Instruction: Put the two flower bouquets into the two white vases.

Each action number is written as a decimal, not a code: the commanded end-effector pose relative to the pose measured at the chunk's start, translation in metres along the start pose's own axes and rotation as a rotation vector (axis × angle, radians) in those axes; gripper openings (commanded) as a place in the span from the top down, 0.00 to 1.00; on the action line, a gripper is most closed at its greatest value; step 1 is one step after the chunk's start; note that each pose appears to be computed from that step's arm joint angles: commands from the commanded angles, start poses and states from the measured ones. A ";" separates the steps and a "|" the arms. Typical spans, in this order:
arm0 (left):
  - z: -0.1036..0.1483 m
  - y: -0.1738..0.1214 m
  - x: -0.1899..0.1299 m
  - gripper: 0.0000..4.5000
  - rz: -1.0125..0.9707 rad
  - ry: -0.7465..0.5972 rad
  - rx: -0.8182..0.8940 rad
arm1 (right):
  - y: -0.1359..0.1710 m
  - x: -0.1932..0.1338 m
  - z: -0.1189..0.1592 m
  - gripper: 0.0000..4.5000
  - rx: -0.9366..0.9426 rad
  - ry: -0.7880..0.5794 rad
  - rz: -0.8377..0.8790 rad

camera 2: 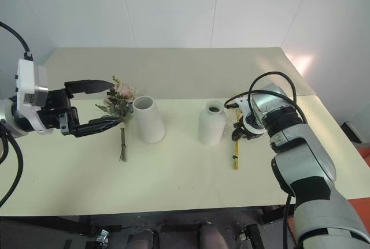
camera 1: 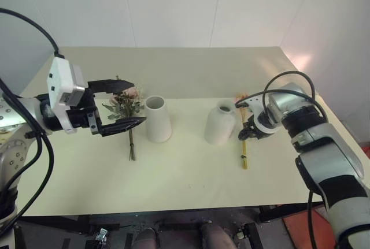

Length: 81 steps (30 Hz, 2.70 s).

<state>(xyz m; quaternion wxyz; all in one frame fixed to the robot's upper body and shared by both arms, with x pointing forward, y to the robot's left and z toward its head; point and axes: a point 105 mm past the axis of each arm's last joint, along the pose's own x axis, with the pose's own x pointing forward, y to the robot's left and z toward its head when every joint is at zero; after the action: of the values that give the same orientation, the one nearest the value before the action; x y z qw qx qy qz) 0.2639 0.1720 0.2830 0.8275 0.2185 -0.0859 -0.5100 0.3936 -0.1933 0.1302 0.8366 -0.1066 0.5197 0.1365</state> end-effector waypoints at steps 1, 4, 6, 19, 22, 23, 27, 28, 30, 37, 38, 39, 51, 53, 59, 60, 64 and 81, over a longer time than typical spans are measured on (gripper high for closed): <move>0.012 0.001 -0.004 0.00 0.011 -0.021 0.052 | -0.001 -0.002 0.006 0.82 -0.008 -0.031 0.011; 0.012 0.002 -0.004 0.00 0.011 -0.019 0.056 | -0.003 -0.005 0.007 0.99 0.012 -0.042 0.007; 0.013 0.003 -0.003 0.00 0.011 -0.019 0.058 | -0.006 -0.007 0.007 0.99 0.046 -0.056 0.009; 0.007 0.004 -0.003 0.00 0.004 -0.023 0.002 | -0.045 -0.136 0.092 0.99 0.252 -1.109 -0.173; 0.005 0.008 -0.002 0.00 0.008 -0.026 -0.026 | -0.025 -0.168 0.101 0.99 0.229 -1.321 -0.040; 0.004 0.009 -0.001 0.00 0.008 -0.025 -0.032 | -0.018 -0.178 0.102 0.99 0.223 -1.381 0.002; 0.003 0.008 0.000 0.00 -0.001 -0.021 -0.046 | 0.012 -0.213 0.102 0.99 0.144 -1.565 0.151; 0.003 0.008 0.000 0.00 -0.002 -0.018 -0.046 | 0.019 -0.220 0.101 0.99 0.132 -1.590 0.202; 0.003 0.007 0.000 0.00 -0.006 -0.015 -0.045 | 0.032 -0.228 0.096 0.99 0.096 -1.621 0.272; 0.005 0.009 -0.002 0.00 -0.004 -0.008 -0.034 | 0.063 -0.224 0.074 0.99 -0.048 -1.602 0.367; 0.005 0.009 -0.002 0.00 -0.004 -0.006 -0.033 | 0.065 -0.221 0.071 0.99 -0.072 -1.591 0.363; 0.005 0.009 -0.002 0.00 -0.003 -0.006 -0.032 | 0.066 -0.217 0.069 0.99 -0.091 -1.580 0.361; 0.006 0.008 -0.003 0.00 -0.003 0.001 -0.032 | 0.077 -0.194 0.052 0.99 -0.186 -1.509 0.382; 0.006 0.009 -0.003 0.00 -0.004 0.001 -0.033 | 0.078 -0.191 0.051 0.99 -0.191 -1.503 0.379; 0.008 0.012 -0.003 0.00 0.008 -0.015 -0.040 | 0.078 -0.170 0.044 0.99 -0.233 -1.466 0.308; 0.009 0.012 -0.003 0.00 0.013 -0.030 -0.047 | 0.079 -0.165 0.042 0.99 -0.245 -1.464 0.288; 0.015 0.013 -0.003 0.00 0.024 -0.069 -0.078 | 0.080 -0.152 0.035 0.99 -0.259 -1.462 0.255; -0.006 0.024 -0.022 0.00 0.203 0.034 -0.175 | 0.071 -0.142 -0.002 0.01 -0.427 -1.333 0.269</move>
<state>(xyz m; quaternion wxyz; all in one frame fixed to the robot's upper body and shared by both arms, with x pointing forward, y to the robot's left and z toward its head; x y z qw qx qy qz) 0.2750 0.1937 0.2824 0.8773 0.1262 -0.0430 -0.4611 0.3176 -0.1403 0.2369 0.9223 -0.0816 -0.1078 0.3620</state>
